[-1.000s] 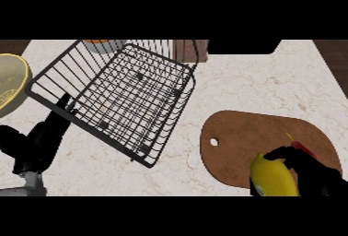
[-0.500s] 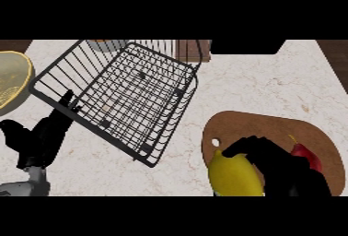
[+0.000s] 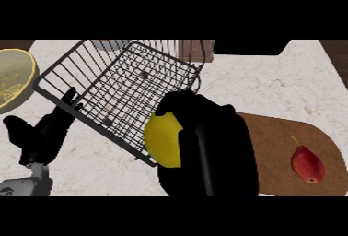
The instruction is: Pick the lemon from the cutting board and place it in the tiered basket
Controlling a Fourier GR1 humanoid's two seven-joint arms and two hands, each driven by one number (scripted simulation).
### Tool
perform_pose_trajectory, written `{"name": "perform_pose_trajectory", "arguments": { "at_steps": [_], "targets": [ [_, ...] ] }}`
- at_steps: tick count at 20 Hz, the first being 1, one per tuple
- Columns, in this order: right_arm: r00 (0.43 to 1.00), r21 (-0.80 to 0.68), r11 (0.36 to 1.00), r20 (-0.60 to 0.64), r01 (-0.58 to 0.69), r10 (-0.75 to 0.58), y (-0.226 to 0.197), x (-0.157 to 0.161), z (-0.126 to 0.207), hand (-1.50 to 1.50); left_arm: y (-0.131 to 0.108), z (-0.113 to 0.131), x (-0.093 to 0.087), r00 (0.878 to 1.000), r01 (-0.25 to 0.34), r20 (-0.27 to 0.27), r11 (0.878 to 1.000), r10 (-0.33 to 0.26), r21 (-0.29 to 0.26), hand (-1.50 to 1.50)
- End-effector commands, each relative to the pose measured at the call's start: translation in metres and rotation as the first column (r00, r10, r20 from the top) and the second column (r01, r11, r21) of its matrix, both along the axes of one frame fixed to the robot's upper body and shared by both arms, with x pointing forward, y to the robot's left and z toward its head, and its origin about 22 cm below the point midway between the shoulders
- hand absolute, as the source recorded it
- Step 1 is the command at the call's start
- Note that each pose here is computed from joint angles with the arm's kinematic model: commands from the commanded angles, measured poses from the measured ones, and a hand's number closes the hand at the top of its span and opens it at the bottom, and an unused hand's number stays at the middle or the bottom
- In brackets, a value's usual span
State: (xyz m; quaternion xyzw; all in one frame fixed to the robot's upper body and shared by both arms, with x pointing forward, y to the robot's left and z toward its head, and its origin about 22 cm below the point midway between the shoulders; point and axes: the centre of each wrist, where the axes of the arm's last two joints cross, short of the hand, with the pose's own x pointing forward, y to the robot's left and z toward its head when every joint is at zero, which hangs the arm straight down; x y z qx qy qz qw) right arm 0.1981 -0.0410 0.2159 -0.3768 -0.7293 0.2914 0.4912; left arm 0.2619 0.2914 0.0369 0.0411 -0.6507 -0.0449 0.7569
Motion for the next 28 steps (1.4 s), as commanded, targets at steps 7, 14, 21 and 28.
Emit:
{"name": "perform_pose_trajectory", "arguments": {
  "at_steps": [7, 14, 21, 28],
  "targets": [
    [0.987, 0.047, 0.993, -0.132, 0.104, -0.097, 0.054, 0.055, 0.023, 1.5, -0.009, 0.0, -0.004, 0.999, 0.047, 0.01, 0.999, -0.047, -0.011, 0.0],
    [0.971, 0.047, 0.989, -0.199, 0.144, -0.132, 0.066, 0.078, 0.0, 1.5, -0.011, 0.002, -0.003, 1.0, 0.027, 0.016, 1.0, -0.027, 0.007, 0.0],
    [0.977, -0.016, 0.991, -0.162, 0.136, -0.136, 0.081, 0.1, -0.026, 1.5, -0.018, -0.009, -0.001, 0.999, 0.035, 0.015, 0.999, -0.035, -0.016, 0.0],
    [0.985, 0.007, 0.986, -0.048, 0.169, -0.168, 0.086, 0.115, -0.043, 1.5, -0.008, -0.004, 0.002, 0.999, 0.039, -0.005, 0.999, -0.039, -0.034, 0.0]
  ]
}}
